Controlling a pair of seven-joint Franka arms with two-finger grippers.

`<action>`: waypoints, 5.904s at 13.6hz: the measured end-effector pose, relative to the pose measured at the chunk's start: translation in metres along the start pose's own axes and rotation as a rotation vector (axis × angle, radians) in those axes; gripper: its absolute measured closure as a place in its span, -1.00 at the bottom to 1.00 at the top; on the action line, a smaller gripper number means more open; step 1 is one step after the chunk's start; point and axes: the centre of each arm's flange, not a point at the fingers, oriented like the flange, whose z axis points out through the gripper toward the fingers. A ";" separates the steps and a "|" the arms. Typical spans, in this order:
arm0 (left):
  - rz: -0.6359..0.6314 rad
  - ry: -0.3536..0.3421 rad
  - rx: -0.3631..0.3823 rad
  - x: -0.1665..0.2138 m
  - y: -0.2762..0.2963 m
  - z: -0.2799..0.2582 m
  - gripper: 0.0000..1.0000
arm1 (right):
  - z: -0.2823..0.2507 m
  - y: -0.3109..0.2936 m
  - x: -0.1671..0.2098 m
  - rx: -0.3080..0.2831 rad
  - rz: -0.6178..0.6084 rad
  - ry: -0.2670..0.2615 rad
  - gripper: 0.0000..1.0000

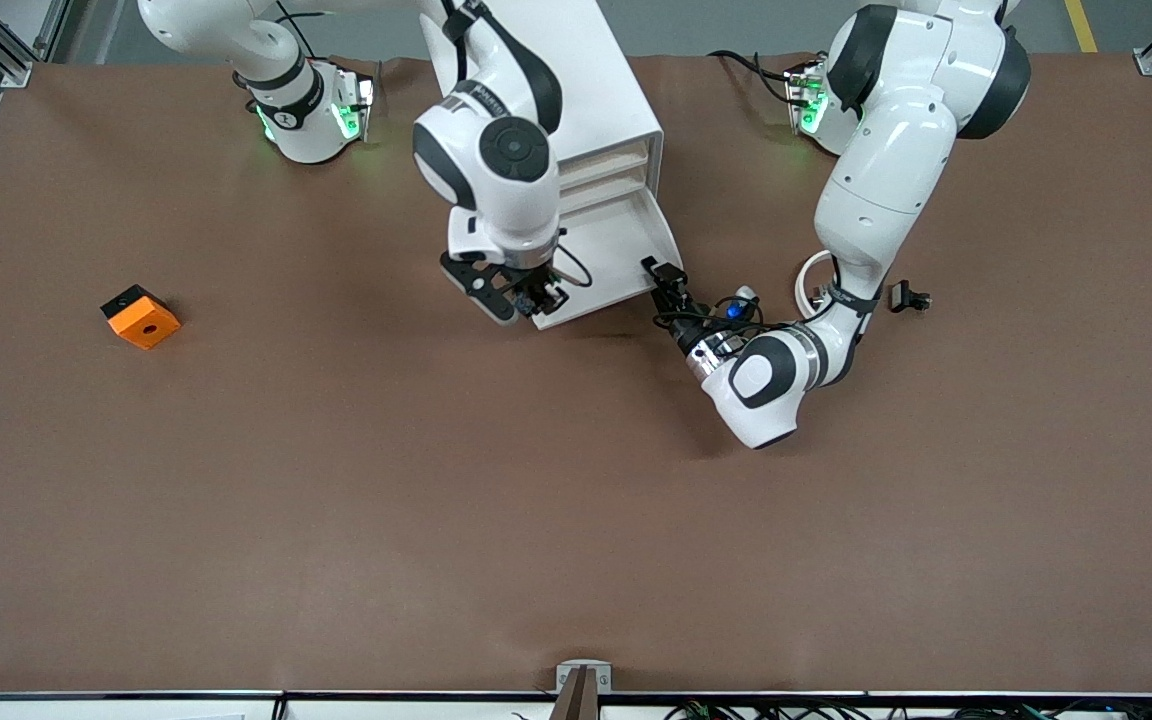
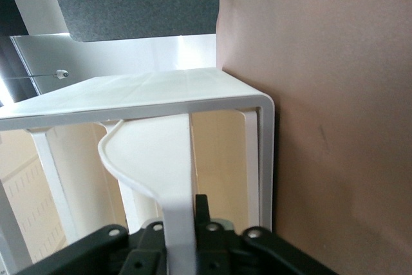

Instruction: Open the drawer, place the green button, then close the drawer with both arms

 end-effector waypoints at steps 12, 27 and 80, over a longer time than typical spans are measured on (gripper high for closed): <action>0.315 0.011 -0.166 -0.035 -0.059 -0.052 -1.00 | 0.006 0.005 -0.083 0.040 0.002 0.035 0.18; 1.255 0.678 -0.739 -0.074 -0.126 -0.145 -1.00 | 0.056 -0.004 -0.093 0.054 -0.027 0.052 0.18; 1.369 0.699 -0.605 -0.107 -0.119 0.179 -1.00 | -0.217 0.291 0.482 -0.021 -0.779 -0.151 -1.00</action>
